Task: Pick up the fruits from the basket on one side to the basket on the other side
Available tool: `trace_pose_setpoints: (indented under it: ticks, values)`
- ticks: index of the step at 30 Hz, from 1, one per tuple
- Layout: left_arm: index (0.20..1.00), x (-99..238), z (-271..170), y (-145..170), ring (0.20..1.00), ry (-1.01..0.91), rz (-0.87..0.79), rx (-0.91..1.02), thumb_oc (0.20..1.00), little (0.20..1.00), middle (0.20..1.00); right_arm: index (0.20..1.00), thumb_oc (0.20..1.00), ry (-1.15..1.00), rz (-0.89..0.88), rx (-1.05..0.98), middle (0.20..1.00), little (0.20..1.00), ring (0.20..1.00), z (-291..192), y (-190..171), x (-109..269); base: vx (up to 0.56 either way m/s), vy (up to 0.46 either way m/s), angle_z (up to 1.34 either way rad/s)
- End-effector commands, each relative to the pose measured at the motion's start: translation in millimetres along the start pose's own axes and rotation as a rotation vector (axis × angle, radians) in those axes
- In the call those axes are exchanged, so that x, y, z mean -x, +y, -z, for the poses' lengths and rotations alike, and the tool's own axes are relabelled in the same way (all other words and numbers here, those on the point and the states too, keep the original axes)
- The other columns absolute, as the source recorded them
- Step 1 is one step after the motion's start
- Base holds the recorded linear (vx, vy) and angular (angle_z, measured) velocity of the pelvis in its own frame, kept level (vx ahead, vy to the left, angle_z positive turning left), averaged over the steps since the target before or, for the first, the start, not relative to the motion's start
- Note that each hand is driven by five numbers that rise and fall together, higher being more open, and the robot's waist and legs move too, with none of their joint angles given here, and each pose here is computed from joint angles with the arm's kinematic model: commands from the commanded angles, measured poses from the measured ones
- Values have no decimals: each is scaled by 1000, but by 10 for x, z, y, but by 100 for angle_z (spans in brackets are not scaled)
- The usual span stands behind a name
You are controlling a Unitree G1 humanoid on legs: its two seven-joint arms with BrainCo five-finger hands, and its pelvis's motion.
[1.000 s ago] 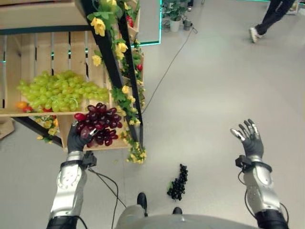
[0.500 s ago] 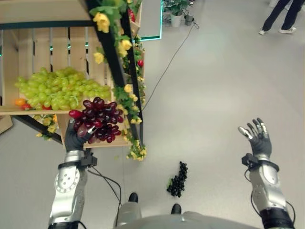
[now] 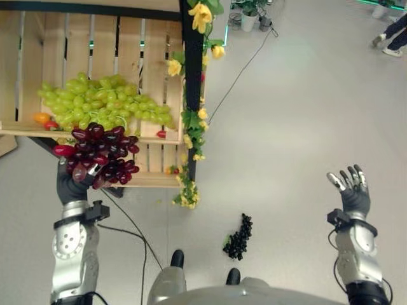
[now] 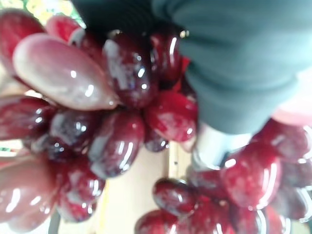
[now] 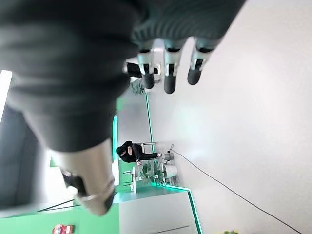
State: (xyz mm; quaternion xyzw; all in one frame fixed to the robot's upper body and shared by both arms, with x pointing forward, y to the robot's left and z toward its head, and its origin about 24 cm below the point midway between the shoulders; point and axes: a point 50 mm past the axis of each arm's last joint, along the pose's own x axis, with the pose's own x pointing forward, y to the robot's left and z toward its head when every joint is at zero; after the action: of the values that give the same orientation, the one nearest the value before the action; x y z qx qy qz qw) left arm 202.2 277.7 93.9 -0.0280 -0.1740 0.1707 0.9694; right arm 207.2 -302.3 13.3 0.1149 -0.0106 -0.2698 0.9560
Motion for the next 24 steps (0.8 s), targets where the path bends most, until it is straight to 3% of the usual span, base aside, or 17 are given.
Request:
trace_pose_setpoints:
  ticks: [1, 8, 13, 21, 24]
  values:
    - [200, -78, -353, 41, 200, -200, 9, -31, 200, 200, 200, 1000, 1000, -135, 6, -44, 1000, 1000, 1000, -241, 15, -128, 35, -108, 48]
    - [200, -143, -426, -81, 200, -243, 41, -11, 200, 200, 200, 1000, 1000, -116, 43, -46, 1000, 1000, 1000, -181, -53, -90, 43, -63, 44]
    - [200, -276, -671, -282, 200, -386, 75, 51, 200, 200, 200, 1000, 1000, -91, 23, -43, 1000, 1000, 1000, -128, 9, -91, 3, -9, 7]
    - [200, -672, -1282, -742, 200, -714, 137, 62, 200, 200, 200, 1000, 1000, -32, -111, -8, 1000, 1000, 1000, -28, 306, -121, 8, 40, -7]
    - [200, -865, -1300, -845, 200, -720, 111, 47, 200, 200, 200, 1000, 1000, -3, -157, 8, 1000, 1000, 1000, 22, 392, -112, 22, 41, -21]
